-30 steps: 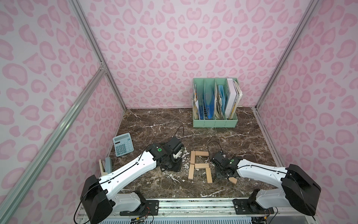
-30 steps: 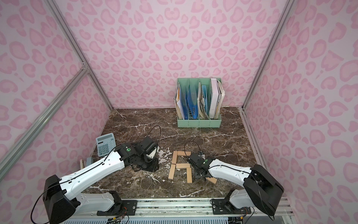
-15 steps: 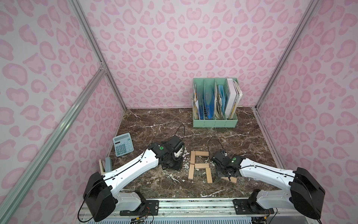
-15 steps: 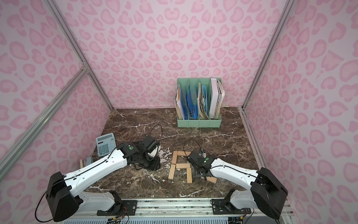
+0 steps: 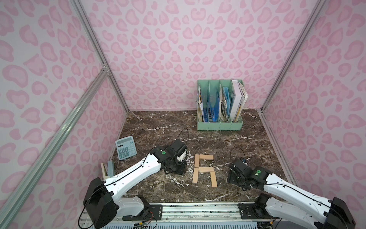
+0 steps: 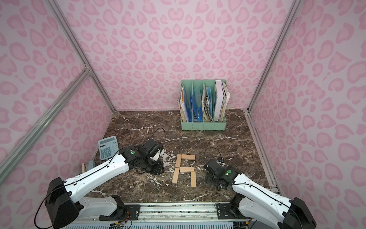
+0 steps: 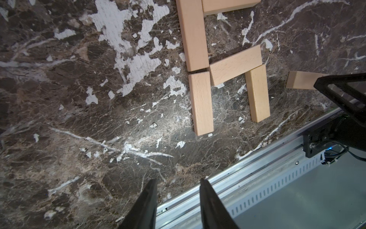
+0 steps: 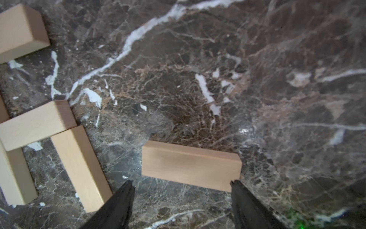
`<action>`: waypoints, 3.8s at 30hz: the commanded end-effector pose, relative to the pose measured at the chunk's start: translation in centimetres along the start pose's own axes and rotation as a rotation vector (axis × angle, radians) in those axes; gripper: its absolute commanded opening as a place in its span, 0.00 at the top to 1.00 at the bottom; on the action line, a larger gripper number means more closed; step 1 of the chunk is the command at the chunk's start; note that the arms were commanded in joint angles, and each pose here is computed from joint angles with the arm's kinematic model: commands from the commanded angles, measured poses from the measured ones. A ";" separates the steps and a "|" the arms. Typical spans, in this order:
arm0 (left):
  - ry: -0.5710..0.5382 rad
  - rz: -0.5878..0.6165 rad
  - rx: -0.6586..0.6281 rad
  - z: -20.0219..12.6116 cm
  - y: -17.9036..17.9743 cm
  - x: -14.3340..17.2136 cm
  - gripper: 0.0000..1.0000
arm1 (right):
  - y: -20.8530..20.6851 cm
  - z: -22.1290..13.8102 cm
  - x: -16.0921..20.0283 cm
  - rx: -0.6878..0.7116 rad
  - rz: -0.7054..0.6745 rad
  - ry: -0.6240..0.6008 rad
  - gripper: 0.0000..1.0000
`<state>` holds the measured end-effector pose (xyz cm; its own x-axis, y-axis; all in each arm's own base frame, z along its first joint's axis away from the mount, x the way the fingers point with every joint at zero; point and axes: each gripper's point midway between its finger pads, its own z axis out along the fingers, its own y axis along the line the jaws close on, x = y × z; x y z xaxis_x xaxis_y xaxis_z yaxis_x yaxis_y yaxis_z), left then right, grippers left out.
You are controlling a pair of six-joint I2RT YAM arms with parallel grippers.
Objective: Assemble the number 6 with building blocks
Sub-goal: Pick up the building block from the center of the board.
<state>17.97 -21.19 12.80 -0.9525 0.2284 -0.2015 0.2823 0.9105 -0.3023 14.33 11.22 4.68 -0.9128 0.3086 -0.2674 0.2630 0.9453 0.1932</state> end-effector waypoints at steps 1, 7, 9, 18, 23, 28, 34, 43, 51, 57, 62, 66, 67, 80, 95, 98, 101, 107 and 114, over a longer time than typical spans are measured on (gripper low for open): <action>-0.002 0.015 0.018 -0.1 -0.2 0.0 0.60 | -1.2 0.7 0.1 0.025 0.101 -0.015 0.21; 0.009 0.017 0.025 -0.1 0.0 0.5 0.60 | -1.8 1.7 0.5 0.024 0.144 -0.003 0.21; 0.012 0.015 0.027 0.1 0.0 0.6 0.60 | -2.0 2.0 0.6 0.040 0.140 0.000 0.21; 0.012 -0.001 0.031 0.3 0.2 0.5 0.60 | 1.4 2.6 0.9 -0.052 0.110 0.064 0.27; 0.009 -0.007 0.028 0.4 0.2 0.4 0.60 | 3.7 0.8 1.6 -0.099 0.056 0.085 0.28; 0.008 -0.019 0.026 0.7 0.3 0.2 0.60 | 3.4 -1.6 1.2 -0.098 0.040 0.063 0.30; 0.012 -0.032 0.038 1.1 0.1 0.1 0.61 | 3.8 -1.7 0.0 -0.081 -0.111 0.019 0.24; 0.019 -0.030 0.022 0.8 0.7 0.5 0.61 | 14.0 -6.6 -9.6 -0.180 -0.813 -0.264 0.19; -0.003 -0.017 0.009 -0.3 1.1 0.8 0.61 | 11.5 -4.7 -8.2 -0.220 -1.203 0.065 0.28; -0.017 -0.040 0.007 -0.1 1.4 1.0 0.61 | 9.1 -5.3 -3.3 -0.333 -1.309 0.223 0.27; -0.009 -0.045 0.009 0.4 1.3 0.8 0.61 | 6.7 -4.8 -1.5 -0.315 -1.360 0.330 0.27; -0.005 -0.040 0.002 0.4 1.3 0.6 0.61 | 6.5 -4.1 1.1 -0.411 -1.329 0.414 0.28; -0.005 -0.041 0.001 0.4 1.3 0.6 0.61 | 6.3 -3.7 1.3 -0.405 -1.329 0.422 0.29; -0.006 -0.051 -0.002 0.7 1.4 0.6 0.61 | 6.2 -0.7 1.1 -0.333 -1.354 0.385 0.34; -0.010 -0.050 -0.002 1.0 1.5 0.5 0.61 | 4.8 2.1 0.1 -0.106 -1.400 0.372 0.35; -0.018 -0.052 0.003 1.0 1.5 0.5 0.61 | 4.9 2.3 -0.2 -0.095 -1.411 0.372 0.35; -0.010 -0.053 0.007 1.2 1.5 0.8 0.61 | 4.8 2.5 -0.3 -0.085 -1.419 0.373 0.35; -0.003 -0.038 -0.002 1.0 1.5 0.7 0.61 | 4.3 2.9 -0.1 -0.071 -1.426 0.389 0.35; -0.001 -0.047 0.002 1.2 1.6 0.9 0.61 | 4.1 2.9 -0.1 -0.065 -1.431 0.380 0.35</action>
<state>17.82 -20.04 11.10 -0.9657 0.1792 -0.1878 0.2319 0.9208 -0.3137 16.34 15.39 2.63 -0.4121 -0.9111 -0.0091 -0.9107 0.4116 0.0337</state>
